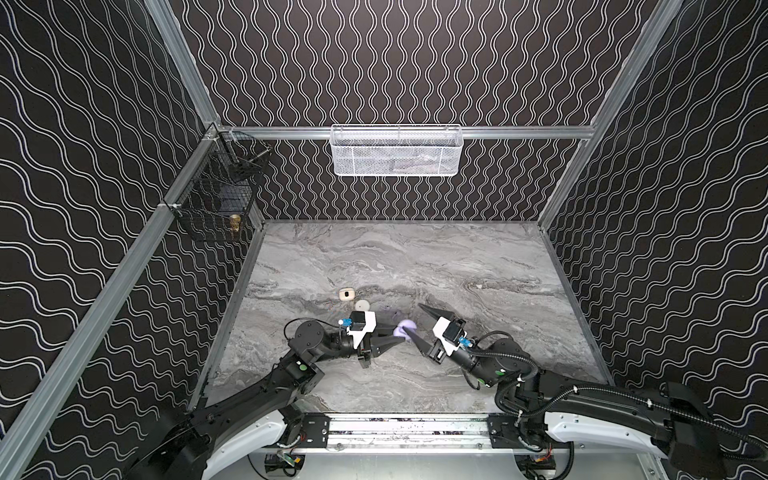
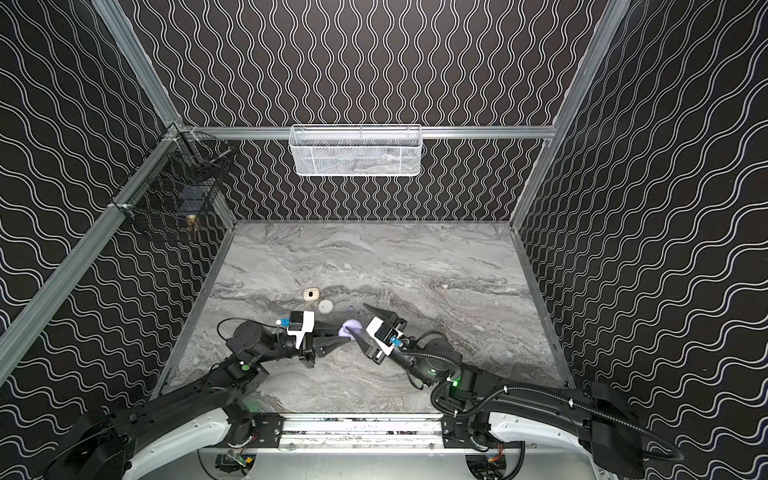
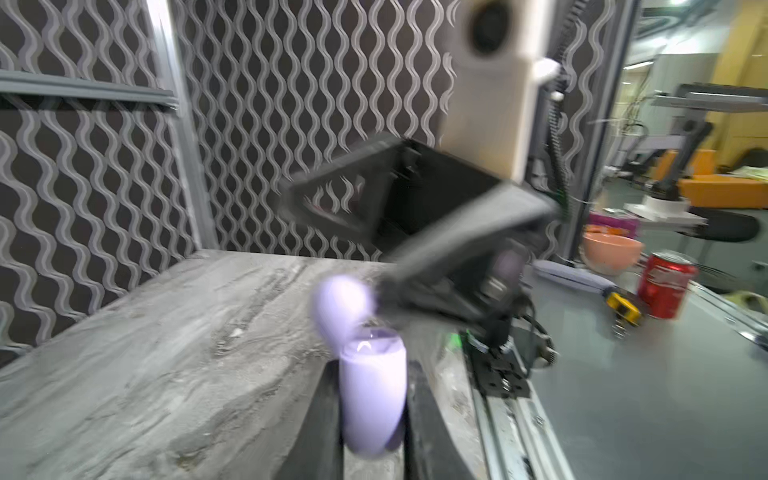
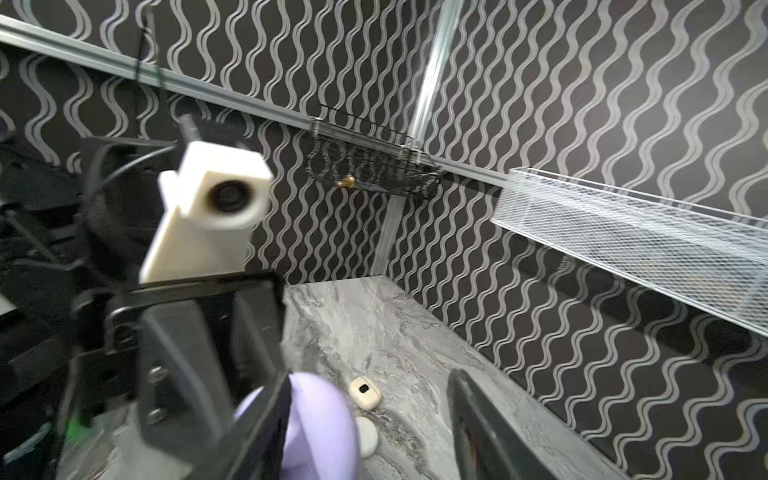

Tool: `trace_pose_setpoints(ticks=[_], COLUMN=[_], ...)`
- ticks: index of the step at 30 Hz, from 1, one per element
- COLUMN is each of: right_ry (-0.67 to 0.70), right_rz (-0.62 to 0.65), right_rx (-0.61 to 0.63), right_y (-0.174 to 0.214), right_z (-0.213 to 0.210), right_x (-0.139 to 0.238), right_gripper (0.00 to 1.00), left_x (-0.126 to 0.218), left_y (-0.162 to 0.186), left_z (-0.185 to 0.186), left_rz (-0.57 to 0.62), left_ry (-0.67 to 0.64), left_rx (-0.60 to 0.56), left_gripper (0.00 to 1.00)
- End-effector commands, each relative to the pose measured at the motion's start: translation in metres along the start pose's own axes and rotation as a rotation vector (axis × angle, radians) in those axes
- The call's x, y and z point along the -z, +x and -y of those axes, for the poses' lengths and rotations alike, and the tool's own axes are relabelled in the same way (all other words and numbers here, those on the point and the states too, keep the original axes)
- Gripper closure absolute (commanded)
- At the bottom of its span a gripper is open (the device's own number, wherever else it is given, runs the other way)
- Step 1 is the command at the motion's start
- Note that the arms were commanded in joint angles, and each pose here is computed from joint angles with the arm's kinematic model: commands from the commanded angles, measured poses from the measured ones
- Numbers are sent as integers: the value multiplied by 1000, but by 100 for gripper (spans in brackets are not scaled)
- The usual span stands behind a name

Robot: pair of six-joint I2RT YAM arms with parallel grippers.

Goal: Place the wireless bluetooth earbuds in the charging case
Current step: 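Hold the lilac case with the left gripper while the right gripper moves to the earbuds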

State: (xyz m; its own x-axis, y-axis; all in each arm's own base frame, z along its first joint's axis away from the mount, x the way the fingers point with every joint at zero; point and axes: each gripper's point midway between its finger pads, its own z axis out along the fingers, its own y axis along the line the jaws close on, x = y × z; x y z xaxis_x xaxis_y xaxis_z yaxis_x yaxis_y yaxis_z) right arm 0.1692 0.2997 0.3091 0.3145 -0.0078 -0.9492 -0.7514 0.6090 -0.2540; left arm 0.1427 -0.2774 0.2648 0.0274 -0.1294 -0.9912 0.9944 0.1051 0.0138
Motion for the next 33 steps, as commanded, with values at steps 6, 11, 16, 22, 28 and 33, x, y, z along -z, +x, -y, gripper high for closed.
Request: trace_pose_setpoints(ticks=[6, 11, 16, 22, 28, 33], right_ry=[101, 199, 419, 541, 446, 377], right_rz=[-8, -15, -79, -418, -722, -962], right_rx=[-75, -195, -469, -776, -878, -928], right_y=[-3, -6, 20, 117, 196, 252], right_z=[23, 42, 87, 114, 72, 37], right_x=[-4, -4, 0, -7, -22, -30], right_gripper=[42, 37, 45, 47, 47, 45], left_x=[2, 6, 16, 51, 77, 92], left_y=[0, 24, 50, 67, 65, 74], left_z=[3, -18, -45, -70, -83, -96], left_rz=[-1, -48, -79, -72, -121, -197], left_ry=[5, -122, -281, -512, -671, -781], left_rx=[-51, -29, -37, -49, -93, -52], left_gripper=[100, 100, 100, 100, 100, 100])
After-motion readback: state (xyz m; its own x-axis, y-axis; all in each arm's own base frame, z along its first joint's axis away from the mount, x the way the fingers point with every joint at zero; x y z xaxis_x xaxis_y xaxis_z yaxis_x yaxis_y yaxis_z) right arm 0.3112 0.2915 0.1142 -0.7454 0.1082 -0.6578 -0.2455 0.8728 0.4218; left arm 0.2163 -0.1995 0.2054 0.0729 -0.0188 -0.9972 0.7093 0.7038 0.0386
